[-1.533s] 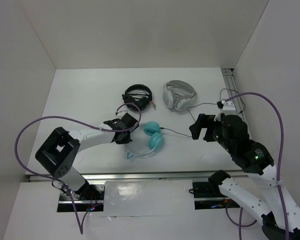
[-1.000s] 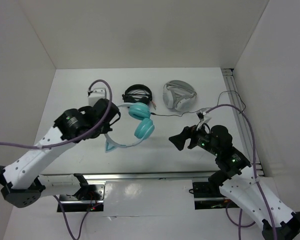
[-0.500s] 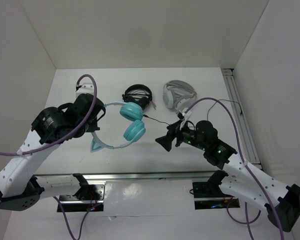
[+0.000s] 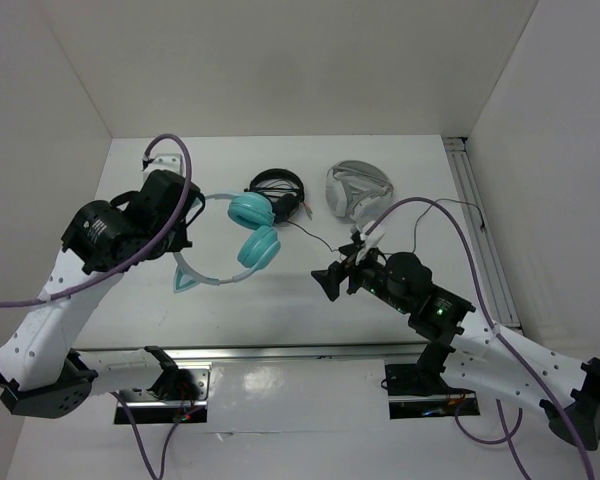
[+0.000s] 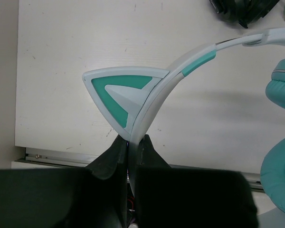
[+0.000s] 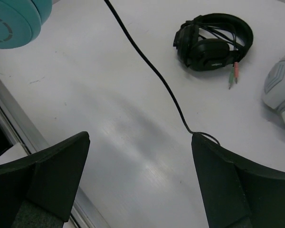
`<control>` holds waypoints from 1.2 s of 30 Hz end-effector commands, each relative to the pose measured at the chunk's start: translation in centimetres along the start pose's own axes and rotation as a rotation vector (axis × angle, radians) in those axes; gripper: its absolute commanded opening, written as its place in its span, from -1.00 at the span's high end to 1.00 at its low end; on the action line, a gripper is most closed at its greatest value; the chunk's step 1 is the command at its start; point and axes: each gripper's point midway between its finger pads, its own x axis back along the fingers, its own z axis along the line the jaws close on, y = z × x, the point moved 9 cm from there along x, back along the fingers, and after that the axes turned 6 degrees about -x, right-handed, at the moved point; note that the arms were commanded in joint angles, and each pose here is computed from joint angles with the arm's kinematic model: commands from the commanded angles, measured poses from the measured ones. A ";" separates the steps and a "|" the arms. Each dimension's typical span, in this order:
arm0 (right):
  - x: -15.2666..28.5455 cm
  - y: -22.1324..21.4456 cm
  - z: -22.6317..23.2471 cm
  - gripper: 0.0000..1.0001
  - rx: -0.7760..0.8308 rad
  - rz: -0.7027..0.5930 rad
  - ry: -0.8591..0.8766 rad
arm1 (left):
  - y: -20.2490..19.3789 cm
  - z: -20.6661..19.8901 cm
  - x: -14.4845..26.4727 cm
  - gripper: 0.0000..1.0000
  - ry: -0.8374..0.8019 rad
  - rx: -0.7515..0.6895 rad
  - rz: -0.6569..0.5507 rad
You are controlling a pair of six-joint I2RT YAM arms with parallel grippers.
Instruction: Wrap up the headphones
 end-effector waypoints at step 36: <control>-5.0 -1.2 -5.2 1.00 -0.001 -0.282 -0.090 | 2.1 1.5 2.5 1.00 -0.097 0.104 -0.105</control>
